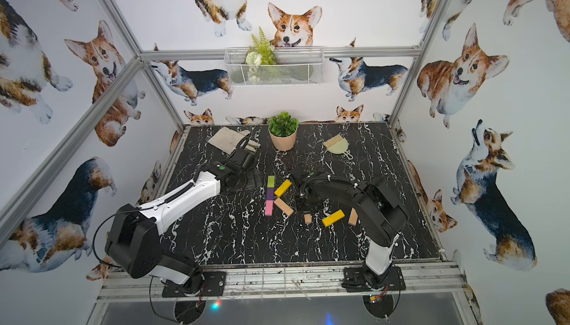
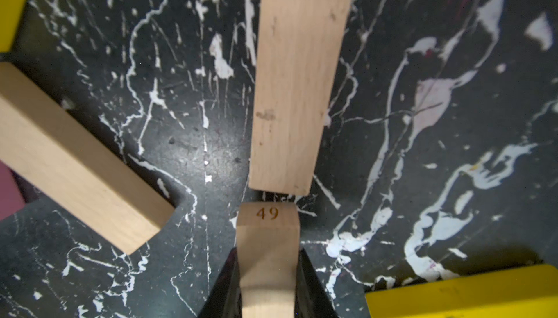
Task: Assemble the letter k with building blocks
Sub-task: Assemble the building block at the center of the board.
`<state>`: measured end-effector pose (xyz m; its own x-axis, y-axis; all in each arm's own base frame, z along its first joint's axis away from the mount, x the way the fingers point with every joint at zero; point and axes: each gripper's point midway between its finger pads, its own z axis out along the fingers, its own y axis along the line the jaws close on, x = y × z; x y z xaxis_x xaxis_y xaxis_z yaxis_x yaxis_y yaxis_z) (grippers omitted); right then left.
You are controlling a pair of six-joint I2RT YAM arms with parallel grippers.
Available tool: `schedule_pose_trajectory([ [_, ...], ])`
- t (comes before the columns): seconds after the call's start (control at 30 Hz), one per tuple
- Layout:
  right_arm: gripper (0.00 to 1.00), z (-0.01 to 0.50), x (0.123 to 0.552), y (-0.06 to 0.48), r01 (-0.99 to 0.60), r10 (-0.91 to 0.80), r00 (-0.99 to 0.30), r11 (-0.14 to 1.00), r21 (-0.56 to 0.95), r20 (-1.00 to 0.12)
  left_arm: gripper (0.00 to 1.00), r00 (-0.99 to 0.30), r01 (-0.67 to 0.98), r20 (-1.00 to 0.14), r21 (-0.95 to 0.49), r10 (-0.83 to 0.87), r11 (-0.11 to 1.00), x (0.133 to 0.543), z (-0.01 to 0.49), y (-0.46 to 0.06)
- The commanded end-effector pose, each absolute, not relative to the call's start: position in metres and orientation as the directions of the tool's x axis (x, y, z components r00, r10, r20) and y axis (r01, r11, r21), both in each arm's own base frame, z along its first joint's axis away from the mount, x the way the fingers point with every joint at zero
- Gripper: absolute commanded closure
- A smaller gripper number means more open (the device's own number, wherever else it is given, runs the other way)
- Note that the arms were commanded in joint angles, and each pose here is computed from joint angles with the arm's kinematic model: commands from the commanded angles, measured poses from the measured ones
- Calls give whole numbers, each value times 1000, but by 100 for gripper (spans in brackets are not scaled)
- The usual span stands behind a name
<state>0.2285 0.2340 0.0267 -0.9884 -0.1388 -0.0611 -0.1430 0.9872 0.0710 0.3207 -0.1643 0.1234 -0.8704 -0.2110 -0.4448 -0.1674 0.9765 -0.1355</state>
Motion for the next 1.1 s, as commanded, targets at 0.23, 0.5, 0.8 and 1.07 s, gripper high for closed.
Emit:
schedule_pose_trajectory([
  [0.23, 77, 16, 236, 232, -81, -80, -995, 996, 24, -63, 0, -870, -181, -438, -141, -225, 973, 323, 122, -166],
  [0.5, 77, 12, 239, 233, -85, -85, -995, 996, 5, -56, 0, -874, -184, -430, -140, -227, 973, 322, 119, -167],
  [0.8, 78, 12, 243, 230, -64, -64, -996, 998, -3, -68, 0, -873, -187, -429, -146, -232, 972, 321, 118, -166],
  [1.07, 77, 14, 248, 227, -46, -46, -996, 999, -3, -77, 0, -874, -187, -426, -151, -235, 971, 321, 117, -167],
])
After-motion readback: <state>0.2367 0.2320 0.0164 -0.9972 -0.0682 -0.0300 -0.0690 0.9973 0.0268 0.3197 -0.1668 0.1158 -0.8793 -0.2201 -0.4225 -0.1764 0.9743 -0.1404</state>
